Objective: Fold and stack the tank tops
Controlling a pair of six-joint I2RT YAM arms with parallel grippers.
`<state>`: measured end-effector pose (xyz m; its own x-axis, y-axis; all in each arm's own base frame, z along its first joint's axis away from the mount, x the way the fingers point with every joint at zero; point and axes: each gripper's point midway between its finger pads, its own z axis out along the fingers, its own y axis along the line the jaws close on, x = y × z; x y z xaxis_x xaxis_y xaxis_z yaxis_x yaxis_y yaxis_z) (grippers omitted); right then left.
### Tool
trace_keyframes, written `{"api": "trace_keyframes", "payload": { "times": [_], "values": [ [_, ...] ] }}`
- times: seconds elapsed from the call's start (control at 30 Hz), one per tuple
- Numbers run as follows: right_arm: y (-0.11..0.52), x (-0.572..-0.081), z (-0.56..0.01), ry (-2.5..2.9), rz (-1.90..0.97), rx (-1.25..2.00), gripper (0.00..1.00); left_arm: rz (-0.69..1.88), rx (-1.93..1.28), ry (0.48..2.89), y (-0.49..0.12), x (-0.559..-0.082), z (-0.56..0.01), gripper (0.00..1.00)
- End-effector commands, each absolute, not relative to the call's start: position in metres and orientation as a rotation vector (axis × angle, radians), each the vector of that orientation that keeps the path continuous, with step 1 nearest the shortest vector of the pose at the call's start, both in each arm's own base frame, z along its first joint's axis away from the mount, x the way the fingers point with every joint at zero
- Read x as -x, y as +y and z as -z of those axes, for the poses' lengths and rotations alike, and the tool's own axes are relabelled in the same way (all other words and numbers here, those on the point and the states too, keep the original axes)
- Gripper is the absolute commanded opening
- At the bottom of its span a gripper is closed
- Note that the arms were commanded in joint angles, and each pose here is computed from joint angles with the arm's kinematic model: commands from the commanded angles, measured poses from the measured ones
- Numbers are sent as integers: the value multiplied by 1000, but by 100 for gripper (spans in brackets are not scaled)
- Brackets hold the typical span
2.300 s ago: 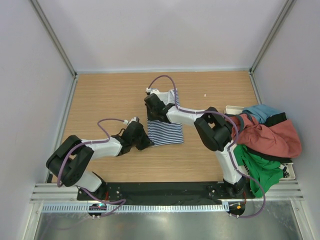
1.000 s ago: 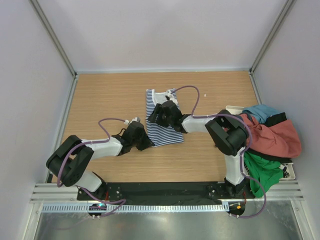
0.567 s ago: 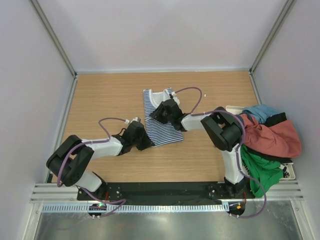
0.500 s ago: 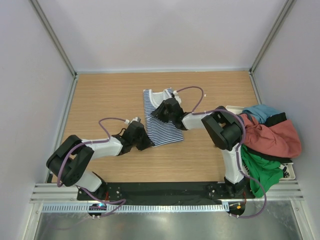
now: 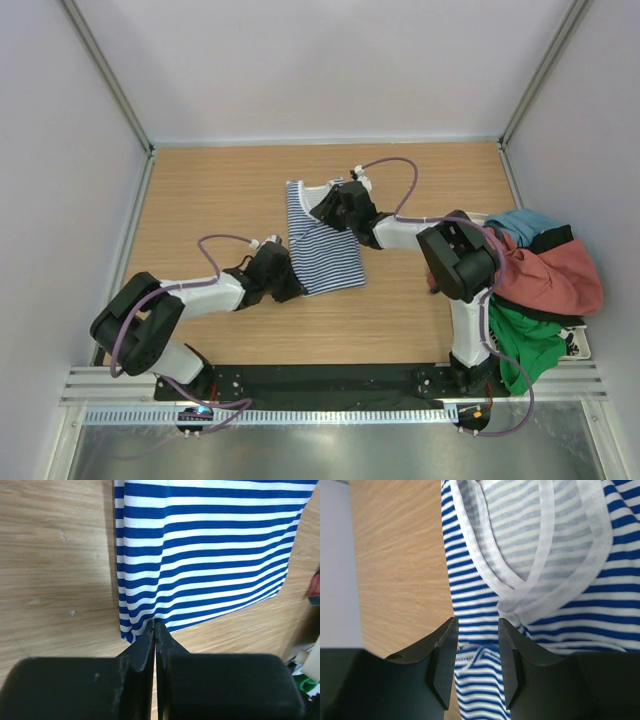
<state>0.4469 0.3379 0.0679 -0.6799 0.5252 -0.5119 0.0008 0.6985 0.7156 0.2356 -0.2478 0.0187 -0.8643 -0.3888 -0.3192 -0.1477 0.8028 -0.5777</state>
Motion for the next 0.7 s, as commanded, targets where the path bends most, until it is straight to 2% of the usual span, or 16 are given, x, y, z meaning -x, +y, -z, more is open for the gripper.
{"api": "trace_keyframes", "payload": {
  "times": [0.0, 0.17, 0.33, 0.47, 0.5, 0.6, 0.67],
  "values": [
    [327, -434, -118, 2101, -873, -284, 43, 568, 341, 2694, -220, -211, -4, 0],
    [312, -395, -112, 2185, -708, -153, 43, 522, 285, 2607, -218, -232, -43, 6],
    [301, -345, -84, 2288, -534, -52, 48, 397, 249, 2533, -207, -252, -78, 18],
    [288, -309, -62, 2360, -460, 9, 44, 286, 242, 2485, -192, -269, -92, 30],
    [284, -304, -61, 2366, -448, 15, 43, 267, 241, 2470, -189, -274, -96, 37],
    [277, -290, -52, 2392, -402, 57, 40, 200, 242, 2435, -180, -290, -98, 48],
    [275, -284, -48, 2410, -381, 88, 39, 146, 222, 2411, -175, -300, -97, 52]
  ]
}}
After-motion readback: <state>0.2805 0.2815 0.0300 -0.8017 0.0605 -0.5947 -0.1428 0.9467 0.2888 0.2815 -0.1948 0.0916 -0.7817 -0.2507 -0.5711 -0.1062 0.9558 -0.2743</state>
